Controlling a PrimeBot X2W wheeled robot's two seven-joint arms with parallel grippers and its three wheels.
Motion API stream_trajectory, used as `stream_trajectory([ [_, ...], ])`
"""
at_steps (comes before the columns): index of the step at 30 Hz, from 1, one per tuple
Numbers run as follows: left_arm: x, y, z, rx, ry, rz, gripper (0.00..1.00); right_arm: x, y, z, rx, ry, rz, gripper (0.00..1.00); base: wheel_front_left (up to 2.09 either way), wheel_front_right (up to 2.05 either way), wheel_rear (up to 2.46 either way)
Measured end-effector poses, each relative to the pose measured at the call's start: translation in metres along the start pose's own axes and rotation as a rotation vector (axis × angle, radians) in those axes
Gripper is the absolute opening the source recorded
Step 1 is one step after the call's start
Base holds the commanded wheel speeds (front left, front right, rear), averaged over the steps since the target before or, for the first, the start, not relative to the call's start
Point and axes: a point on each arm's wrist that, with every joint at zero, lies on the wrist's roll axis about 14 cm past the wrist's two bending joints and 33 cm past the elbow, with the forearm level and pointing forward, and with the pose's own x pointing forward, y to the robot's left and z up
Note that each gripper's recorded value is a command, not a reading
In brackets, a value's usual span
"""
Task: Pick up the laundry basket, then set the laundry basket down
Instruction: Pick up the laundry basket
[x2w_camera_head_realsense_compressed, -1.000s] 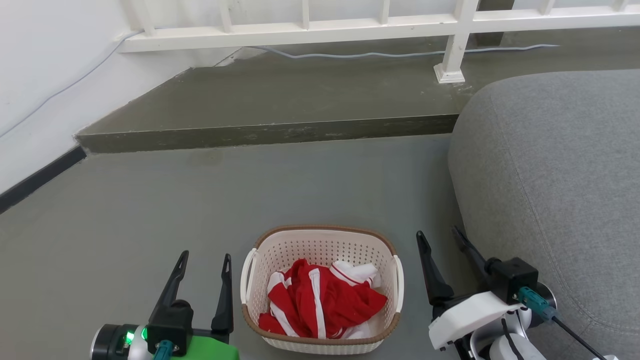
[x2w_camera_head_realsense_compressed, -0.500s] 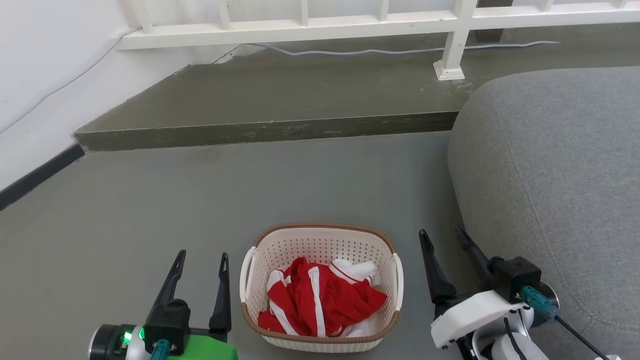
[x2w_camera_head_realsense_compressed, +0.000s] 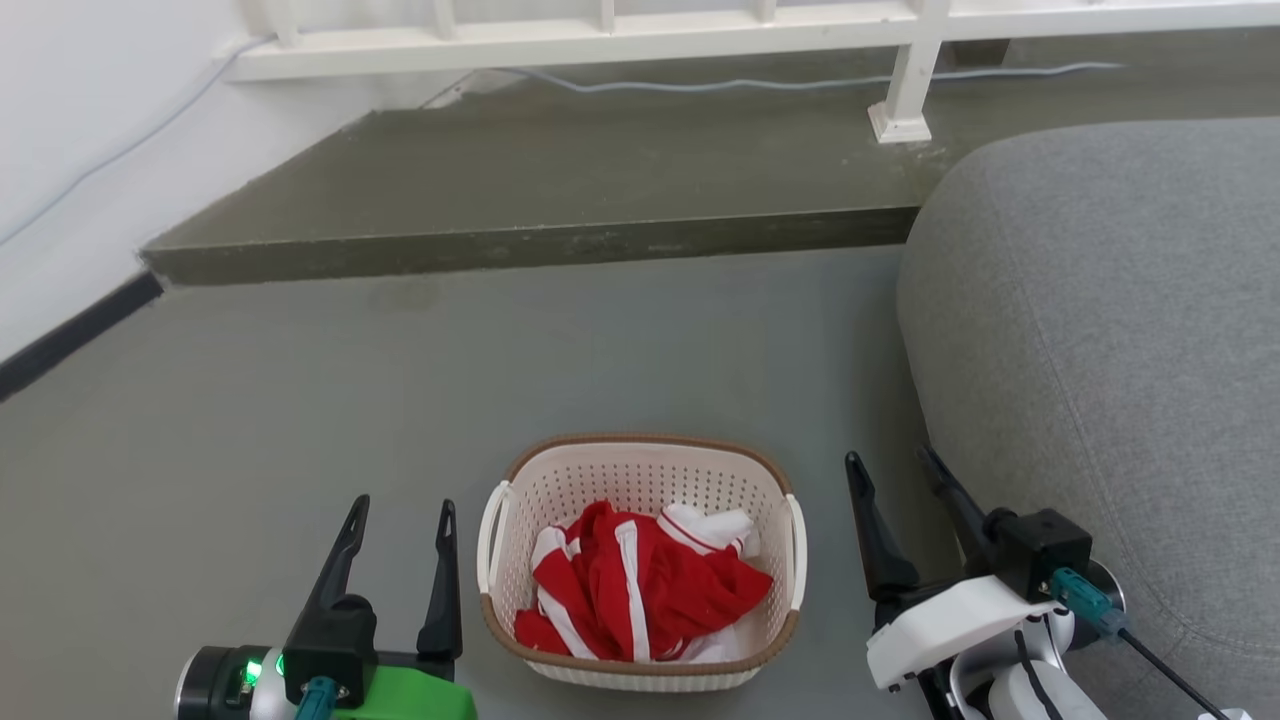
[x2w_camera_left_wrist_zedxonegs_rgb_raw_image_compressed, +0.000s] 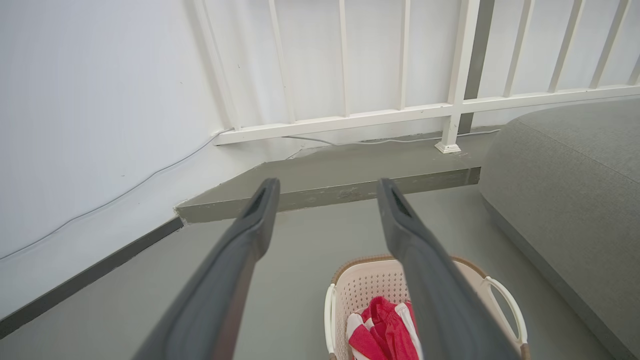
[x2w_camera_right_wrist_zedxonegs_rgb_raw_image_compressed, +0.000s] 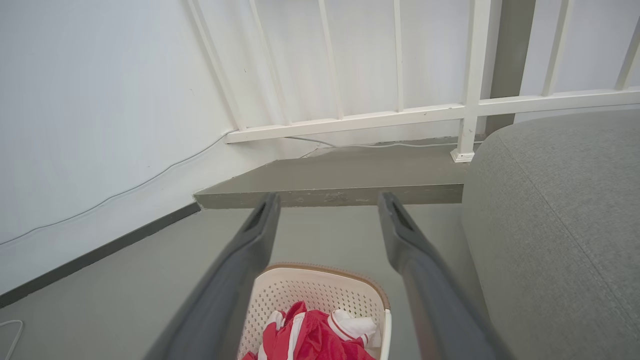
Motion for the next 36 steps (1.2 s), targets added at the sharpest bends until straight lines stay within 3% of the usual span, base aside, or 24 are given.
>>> stream_trajectory([
  [17, 0.013, 0.010, -0.039, -0.044, 0.119, 0.035, 1.00, 0.025, -0.021, -0.021, 0.019, 0.063, -0.048, 1.00, 0.00, 0.00, 0.00],
  [36, 0.058, 0.020, -0.127, -0.072, 0.343, 0.044, 1.00, 0.063, -0.062, -0.109, 0.052, 0.308, -0.126, 1.00, 0.00, 0.00, 0.00],
])
